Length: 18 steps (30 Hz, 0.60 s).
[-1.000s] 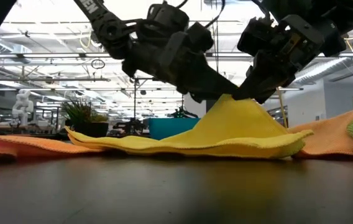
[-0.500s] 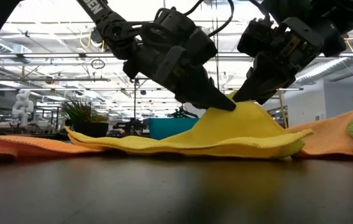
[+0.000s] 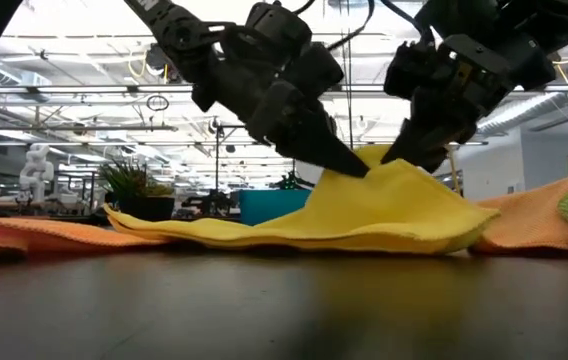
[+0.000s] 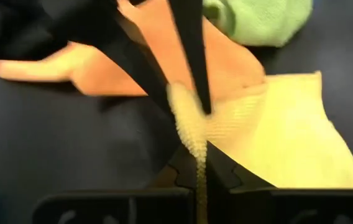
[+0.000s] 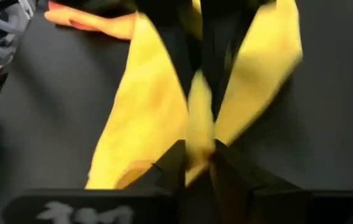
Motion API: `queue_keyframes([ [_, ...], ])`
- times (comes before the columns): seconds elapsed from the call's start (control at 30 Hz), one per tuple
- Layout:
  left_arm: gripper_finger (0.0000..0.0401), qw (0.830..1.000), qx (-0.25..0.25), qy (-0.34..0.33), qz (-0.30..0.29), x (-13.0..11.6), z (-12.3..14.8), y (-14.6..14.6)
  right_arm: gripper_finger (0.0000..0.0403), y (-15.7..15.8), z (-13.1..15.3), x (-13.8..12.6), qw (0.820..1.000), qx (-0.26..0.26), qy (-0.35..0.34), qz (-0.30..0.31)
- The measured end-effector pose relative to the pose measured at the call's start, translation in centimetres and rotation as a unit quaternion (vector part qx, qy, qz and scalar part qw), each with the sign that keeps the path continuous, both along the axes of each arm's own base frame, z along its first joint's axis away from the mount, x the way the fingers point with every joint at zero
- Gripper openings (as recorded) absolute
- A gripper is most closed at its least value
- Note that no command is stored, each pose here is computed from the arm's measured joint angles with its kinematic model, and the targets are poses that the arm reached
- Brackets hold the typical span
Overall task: Fold microfiber towels
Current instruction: Fold the yellow microfiber cloth
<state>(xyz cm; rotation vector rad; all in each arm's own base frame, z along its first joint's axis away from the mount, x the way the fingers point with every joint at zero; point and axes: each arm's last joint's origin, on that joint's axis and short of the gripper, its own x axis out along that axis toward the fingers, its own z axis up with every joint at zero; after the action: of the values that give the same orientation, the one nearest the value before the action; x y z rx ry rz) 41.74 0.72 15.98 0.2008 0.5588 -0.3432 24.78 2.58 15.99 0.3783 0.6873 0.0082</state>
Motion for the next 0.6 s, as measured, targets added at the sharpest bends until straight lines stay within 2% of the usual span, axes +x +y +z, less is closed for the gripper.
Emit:
queue_keyframes([
  [0.33,0.0004,0.998,0.046,-0.022,0.030,-1.0,3.3,0.3,0.0178,0.9,0.0,-0.1,0.999,0.040,0.004,-0.014],
  [0.6,0.0004,0.997,0.057,-0.033,0.042,-1.1,4.0,0.6,0.0203,2.3,0.2,-0.1,0.999,0.053,-0.007,0.007],
])
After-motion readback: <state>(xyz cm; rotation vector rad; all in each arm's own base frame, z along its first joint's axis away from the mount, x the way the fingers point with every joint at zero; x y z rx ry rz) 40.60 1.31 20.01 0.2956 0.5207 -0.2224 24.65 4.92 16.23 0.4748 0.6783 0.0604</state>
